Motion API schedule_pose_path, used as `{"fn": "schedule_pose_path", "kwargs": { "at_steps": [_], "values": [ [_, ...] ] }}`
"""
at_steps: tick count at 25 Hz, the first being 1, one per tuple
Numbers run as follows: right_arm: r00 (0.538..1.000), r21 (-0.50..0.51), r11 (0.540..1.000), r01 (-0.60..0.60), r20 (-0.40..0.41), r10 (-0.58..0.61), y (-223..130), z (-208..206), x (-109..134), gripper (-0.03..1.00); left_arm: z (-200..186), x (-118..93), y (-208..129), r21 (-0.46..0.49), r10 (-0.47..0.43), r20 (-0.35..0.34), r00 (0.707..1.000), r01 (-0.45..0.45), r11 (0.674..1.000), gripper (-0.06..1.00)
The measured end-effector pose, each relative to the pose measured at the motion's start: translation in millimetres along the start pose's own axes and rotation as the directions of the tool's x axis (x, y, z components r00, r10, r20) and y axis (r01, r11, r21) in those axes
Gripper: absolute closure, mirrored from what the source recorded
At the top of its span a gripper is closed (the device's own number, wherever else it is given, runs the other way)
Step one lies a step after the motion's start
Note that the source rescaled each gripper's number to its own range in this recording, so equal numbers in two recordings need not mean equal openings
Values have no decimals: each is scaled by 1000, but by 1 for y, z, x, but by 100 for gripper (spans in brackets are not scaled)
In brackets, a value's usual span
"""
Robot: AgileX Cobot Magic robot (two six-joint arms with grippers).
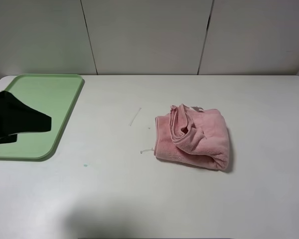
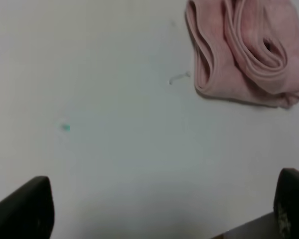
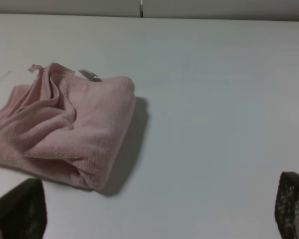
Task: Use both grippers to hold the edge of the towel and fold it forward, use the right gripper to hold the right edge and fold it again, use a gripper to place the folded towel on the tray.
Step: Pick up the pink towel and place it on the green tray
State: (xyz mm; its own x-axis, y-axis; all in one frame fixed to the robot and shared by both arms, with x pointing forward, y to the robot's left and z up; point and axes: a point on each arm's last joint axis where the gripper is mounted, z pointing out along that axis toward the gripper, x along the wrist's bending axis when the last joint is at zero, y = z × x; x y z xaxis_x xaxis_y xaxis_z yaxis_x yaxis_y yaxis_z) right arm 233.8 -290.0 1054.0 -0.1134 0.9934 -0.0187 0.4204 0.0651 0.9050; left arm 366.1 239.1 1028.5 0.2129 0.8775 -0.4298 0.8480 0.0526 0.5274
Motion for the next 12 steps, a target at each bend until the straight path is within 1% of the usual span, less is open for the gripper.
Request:
{"fn": "schedule_pose_path", "kwargs": {
  "at_steps": [6, 8, 12],
  "values": [
    [1000, 0, 1000, 0, 0, 0, 0, 0, 0, -3, 42, -13, 8, 55, -1, 43, 999, -1, 998, 7],
    [1000, 0, 1000, 0, 0, 0, 0, 0, 0, -3, 58, -18, 8, 78, -2, 46, 999, -2, 997, 7],
    [1000, 0, 1000, 0, 0, 0, 0, 0, 0, -3, 89, -31, 8, 132, 52, 50, 997, -58, 989, 7]
  ]
}}
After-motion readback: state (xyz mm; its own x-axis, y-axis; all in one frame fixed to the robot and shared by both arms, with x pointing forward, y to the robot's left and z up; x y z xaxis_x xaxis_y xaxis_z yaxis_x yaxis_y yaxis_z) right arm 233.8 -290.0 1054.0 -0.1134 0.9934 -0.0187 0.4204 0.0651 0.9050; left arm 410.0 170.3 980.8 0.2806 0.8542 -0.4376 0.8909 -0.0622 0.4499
